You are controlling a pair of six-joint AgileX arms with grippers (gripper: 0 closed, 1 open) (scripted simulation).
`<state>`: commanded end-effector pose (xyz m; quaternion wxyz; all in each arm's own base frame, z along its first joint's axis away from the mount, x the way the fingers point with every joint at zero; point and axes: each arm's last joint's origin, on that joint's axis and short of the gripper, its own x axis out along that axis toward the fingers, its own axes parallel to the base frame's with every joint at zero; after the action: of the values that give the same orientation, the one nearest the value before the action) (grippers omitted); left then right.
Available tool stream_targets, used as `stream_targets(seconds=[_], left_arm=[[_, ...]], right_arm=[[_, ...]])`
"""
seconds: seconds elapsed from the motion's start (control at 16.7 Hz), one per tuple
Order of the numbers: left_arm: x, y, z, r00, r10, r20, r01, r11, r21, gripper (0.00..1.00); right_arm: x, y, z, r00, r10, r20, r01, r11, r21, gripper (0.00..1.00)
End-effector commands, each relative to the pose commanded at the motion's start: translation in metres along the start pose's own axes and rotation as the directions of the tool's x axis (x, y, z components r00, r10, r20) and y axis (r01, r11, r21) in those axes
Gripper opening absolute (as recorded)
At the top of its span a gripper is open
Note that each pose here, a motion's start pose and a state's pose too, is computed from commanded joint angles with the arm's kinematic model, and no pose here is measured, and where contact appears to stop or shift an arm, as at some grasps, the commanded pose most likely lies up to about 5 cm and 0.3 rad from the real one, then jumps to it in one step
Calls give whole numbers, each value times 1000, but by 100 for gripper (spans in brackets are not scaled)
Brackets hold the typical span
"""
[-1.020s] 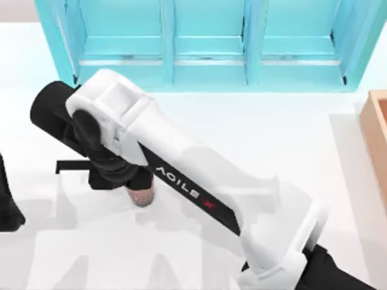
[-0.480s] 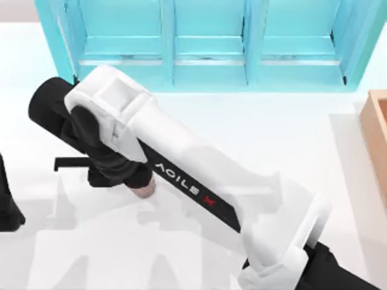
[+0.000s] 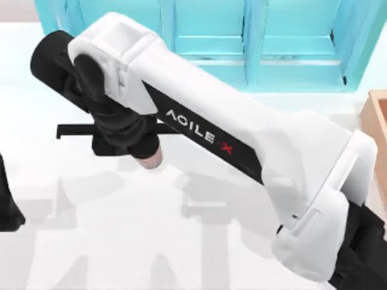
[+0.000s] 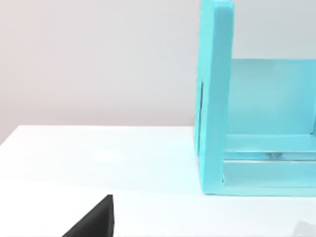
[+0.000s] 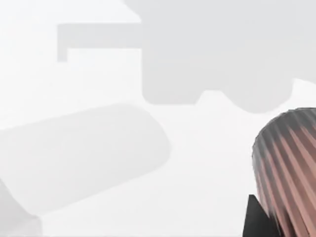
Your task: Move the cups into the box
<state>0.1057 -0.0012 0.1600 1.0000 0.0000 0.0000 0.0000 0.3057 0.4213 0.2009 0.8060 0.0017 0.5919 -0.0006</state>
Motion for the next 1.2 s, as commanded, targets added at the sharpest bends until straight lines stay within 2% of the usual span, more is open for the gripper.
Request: stream_targets(seconds=[0.3, 0.54, 0.78, 1.08, 1.2], left_arm=[[0, 0, 0, 1000, 0, 0, 0, 1000, 0, 100], [0, 0, 0, 1000, 0, 0, 0, 1000, 0, 100], [0, 0, 0, 1000, 0, 0, 0, 1000, 0, 100], [0, 0, 0, 1000, 0, 0, 0, 1000, 0, 100], [0, 0, 0, 1000, 0, 0, 0, 1000, 0, 100]], right_arm=[[-11, -38, -1, 997, -62, -49, 61, 998, -21, 0], [-34, -71, -5, 999, -35, -31, 35, 999, -10, 0], [-48, -86, -7, 1000, -3, -5, 3, 1000, 3, 0], [-48, -85, -8, 1000, -5, -8, 5, 1000, -3, 0], [-47, -97, 1, 1000, -12, -17, 12, 1000, -5, 0]])
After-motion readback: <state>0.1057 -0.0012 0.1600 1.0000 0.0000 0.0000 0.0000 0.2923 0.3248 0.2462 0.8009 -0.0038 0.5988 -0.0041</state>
